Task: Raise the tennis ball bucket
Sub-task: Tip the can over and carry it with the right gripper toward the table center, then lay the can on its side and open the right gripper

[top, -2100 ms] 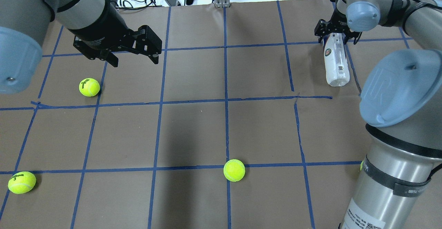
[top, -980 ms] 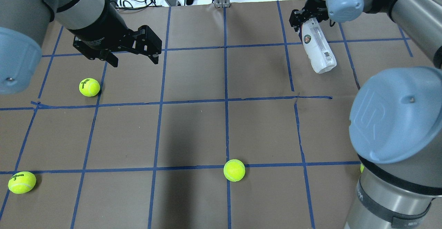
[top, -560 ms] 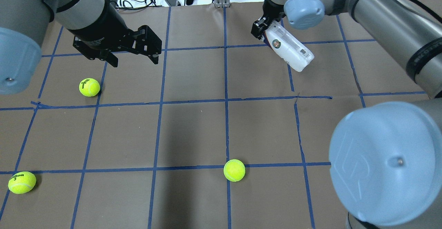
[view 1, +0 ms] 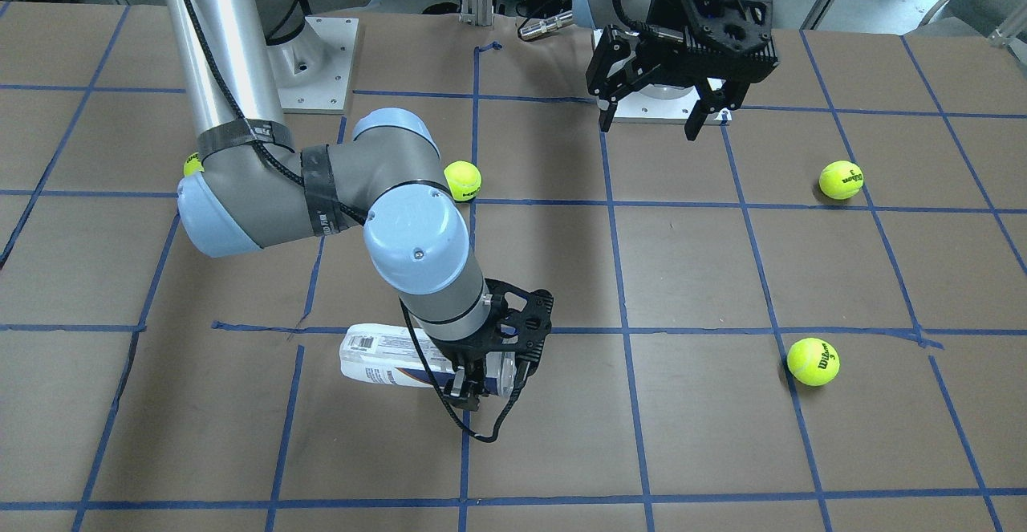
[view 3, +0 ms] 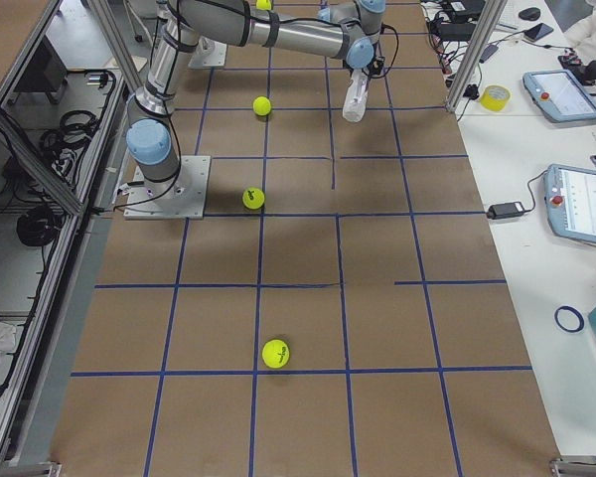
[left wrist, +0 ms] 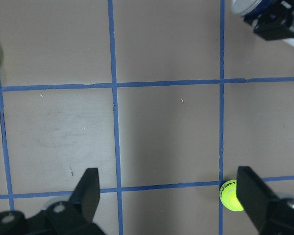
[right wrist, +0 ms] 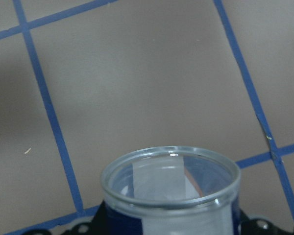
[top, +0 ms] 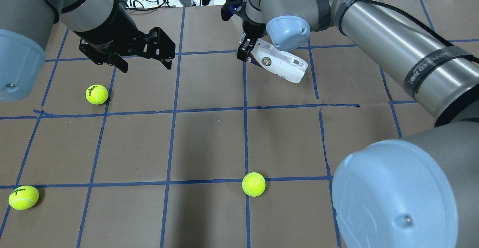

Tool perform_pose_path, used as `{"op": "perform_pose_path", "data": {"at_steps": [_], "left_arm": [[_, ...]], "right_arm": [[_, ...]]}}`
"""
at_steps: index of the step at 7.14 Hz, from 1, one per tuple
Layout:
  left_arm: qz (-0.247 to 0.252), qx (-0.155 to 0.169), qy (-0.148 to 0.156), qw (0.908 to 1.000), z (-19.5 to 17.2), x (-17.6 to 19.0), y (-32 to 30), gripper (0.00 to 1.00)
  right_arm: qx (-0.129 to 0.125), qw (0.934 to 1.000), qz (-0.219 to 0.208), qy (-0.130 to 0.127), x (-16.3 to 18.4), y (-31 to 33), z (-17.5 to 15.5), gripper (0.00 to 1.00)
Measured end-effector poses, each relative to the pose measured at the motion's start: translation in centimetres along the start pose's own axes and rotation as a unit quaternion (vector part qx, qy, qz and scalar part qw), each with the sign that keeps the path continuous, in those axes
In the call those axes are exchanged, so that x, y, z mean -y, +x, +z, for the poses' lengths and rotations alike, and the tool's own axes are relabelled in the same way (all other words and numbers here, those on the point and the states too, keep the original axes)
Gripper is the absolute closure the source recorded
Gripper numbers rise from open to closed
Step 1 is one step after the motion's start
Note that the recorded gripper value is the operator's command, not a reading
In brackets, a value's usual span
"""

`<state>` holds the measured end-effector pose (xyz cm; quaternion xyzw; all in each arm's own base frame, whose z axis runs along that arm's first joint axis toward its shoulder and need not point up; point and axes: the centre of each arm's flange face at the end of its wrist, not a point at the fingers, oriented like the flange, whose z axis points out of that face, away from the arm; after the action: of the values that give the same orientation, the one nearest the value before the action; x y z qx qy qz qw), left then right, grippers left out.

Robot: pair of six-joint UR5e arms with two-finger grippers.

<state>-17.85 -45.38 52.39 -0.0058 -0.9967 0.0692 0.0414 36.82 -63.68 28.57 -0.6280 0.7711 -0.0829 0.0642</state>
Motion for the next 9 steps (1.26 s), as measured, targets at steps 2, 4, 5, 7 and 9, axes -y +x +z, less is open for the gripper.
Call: {"op": "perform_pose_path", "data": {"at_steps": [2, 4, 5, 7, 9], "left_arm": [[0.000, 0.000, 0.000, 1.0000, 0.0, 0.0, 0.0, 0.00], [0.000, 0.000, 0.000, 1.0000, 0.0, 0.0, 0.0, 0.00], [0.000, 0.000, 0.000, 1.0000, 0.0, -0.1, 0.0, 0.00], [0.000, 0.000, 0.000, 1.0000, 0.0, -0.2, 0.0, 0.00], [-0.008, -0.001, 0.000, 1.0000, 0.1, 0.5, -1.5, 0.00]], "right_arm": [[0.021, 0.9972, -0.071, -0.001, 1.6, -2.2, 2.0, 0.40], [0.048, 0.9965, -0.068, 0.012, 2.7, -3.8, 4.4, 0.00], [0.067, 0.9942, -0.074, 0.039, 3.3, -4.3, 5.0, 0.00], [0.081, 0.9919, -0.077, 0.059, 3.7, -4.6, 5.6, 0.00], [0.071, 0.9934, -0.074, 0.052, 3.2, -3.8, 4.9, 0.00]]}}
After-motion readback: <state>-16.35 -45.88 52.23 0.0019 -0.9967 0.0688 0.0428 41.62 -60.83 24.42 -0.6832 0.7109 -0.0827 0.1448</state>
